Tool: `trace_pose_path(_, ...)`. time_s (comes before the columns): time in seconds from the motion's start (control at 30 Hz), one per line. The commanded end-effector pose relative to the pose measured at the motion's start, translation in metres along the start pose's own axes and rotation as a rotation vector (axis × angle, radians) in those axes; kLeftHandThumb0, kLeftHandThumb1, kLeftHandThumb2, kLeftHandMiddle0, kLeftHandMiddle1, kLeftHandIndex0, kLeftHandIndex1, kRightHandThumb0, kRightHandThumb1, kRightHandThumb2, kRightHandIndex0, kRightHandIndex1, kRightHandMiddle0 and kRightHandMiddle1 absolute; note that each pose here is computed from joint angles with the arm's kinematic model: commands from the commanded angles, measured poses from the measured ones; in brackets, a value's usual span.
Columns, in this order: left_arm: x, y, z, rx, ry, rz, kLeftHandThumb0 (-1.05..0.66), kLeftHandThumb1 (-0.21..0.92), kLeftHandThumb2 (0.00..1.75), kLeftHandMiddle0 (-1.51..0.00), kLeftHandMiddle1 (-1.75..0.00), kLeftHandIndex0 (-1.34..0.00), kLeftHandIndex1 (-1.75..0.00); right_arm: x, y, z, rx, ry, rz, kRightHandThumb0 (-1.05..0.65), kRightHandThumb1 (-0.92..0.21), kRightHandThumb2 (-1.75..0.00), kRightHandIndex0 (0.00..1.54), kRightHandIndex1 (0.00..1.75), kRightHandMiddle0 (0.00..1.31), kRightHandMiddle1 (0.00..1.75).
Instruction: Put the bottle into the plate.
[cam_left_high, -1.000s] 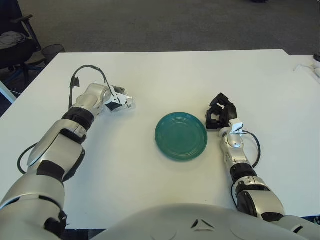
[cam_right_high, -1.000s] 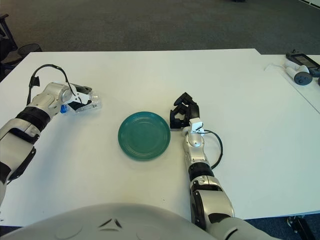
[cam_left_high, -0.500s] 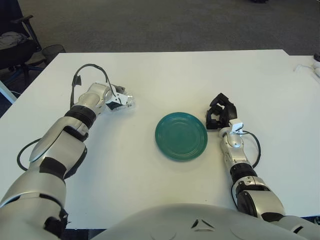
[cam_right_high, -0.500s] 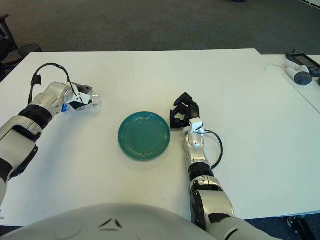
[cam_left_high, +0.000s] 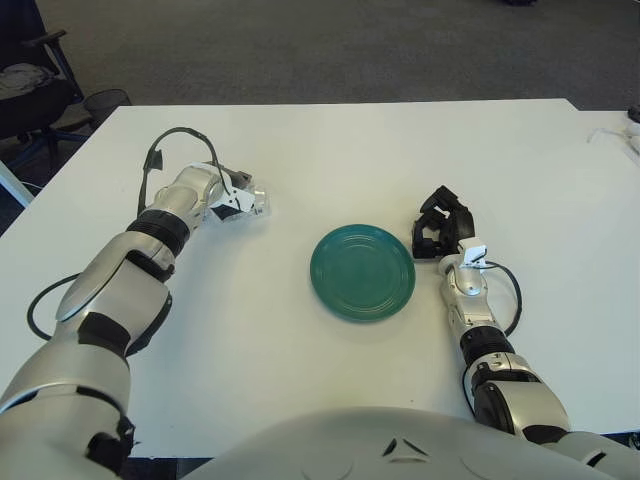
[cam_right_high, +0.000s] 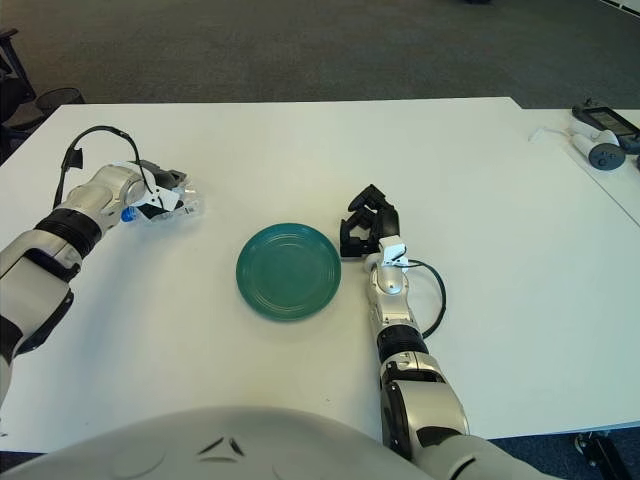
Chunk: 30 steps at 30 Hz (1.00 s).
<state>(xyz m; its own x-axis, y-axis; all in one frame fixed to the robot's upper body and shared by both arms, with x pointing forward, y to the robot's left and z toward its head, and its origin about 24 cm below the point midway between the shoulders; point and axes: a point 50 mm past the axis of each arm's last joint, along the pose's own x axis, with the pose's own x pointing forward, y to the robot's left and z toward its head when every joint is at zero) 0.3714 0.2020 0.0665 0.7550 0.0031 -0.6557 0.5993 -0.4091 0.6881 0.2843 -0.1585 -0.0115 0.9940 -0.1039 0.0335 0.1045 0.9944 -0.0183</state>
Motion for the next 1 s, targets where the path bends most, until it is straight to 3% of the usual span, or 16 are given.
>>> trace_pose_path(0.0, 0.004, -0.028, 0.003, 0.023, -0.006, -0.130, -1.05, 0.92, 1.01, -0.03, -0.07, -0.02, -0.02, -0.069, -0.005, -0.072, -0.008, 0.389, -0.023, 0.00, 0.04, -1.65, 0.96, 1.52, 0.65, 1.75)
trace_pose_path(0.27, 0.006, -0.035, 0.006, 0.038, -0.001, -0.138, -1.05, 0.92, 0.88, -0.06, -0.07, 0.00, -0.21, -0.069, -0.006, -0.072, -0.009, 0.388, -0.020, 0.00, 0.04, -1.64, 0.96, 1.52, 0.65, 1.75)
trace_pose_path(0.5, 0.006, -0.037, 0.006, 0.086, -0.001, -0.118, -1.03, 0.92, 0.72, -0.09, -0.08, 0.00, -0.25, -0.070, -0.006, -0.072, -0.008, 0.390, -0.019, 0.00, 0.04, -1.65, 0.96, 1.53, 0.65, 1.75)
trace_pose_path(0.77, -0.003, -0.031, 0.013, 0.138, -0.043, -0.114, -0.99, 0.92, 0.56, -0.16, -0.11, 0.00, -0.23, -0.071, -0.007, -0.072, -0.007, 0.392, -0.020, 0.00, 0.04, -1.65, 0.95, 1.53, 0.65, 1.75)
trace_pose_path(0.97, -0.013, -0.028, 0.019, 0.206, -0.057, -0.103, -0.97, 0.92, 0.56, -0.25, -0.17, 0.00, -0.34, -0.073, -0.007, -0.071, -0.002, 0.389, -0.020, 0.00, 0.04, -1.65, 0.95, 1.54, 0.65, 1.75)
